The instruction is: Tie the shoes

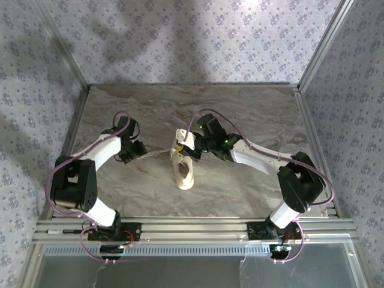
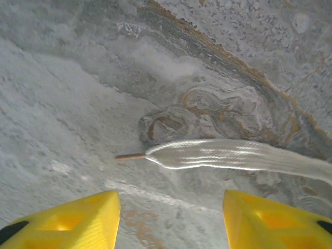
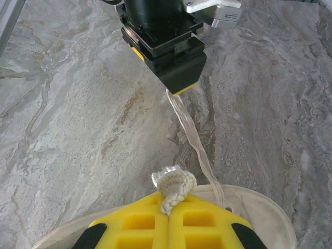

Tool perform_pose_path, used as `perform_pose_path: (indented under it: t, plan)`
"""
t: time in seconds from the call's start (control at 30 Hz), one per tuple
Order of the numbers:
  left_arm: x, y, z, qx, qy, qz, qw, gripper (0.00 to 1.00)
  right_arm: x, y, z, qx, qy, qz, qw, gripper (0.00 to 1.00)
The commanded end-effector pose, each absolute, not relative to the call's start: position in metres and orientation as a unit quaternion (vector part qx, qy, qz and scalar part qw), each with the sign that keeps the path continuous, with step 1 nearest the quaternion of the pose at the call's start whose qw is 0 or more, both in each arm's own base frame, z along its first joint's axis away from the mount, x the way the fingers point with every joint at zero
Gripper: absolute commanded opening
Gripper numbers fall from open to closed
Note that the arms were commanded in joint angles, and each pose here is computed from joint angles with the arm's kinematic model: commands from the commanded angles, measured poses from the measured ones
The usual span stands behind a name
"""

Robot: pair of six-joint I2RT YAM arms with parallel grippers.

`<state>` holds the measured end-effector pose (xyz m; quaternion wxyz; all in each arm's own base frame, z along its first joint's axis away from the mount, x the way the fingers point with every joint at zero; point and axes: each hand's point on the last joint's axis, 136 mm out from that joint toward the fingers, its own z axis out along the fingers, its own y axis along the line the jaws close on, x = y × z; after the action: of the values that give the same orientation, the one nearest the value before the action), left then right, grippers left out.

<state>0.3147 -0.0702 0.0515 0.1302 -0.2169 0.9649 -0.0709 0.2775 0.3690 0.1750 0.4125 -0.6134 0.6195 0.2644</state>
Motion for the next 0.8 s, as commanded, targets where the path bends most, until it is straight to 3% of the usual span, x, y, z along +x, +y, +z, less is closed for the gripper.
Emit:
perform_pose_path:
  t: [0.0,0.47,0.77]
  plan:
    - [0.321,-0.079,0.054,-0.271,0.950,-0.078,0.135,0.58,0.278,0.374,0.179,-0.610,0.624,0.268,0.408,0.00]
    - [0.328,-0.081,0.008,-0.287,0.951,-0.034,0.106,0.59,0.273,0.379,0.175,-0.612,0.628,0.271,0.397,0.00]
    - [0.339,-0.088,0.034,-0.270,0.952,-0.051,0.138,0.56,0.272,0.379,0.175,-0.612,0.628,0.272,0.396,0.00]
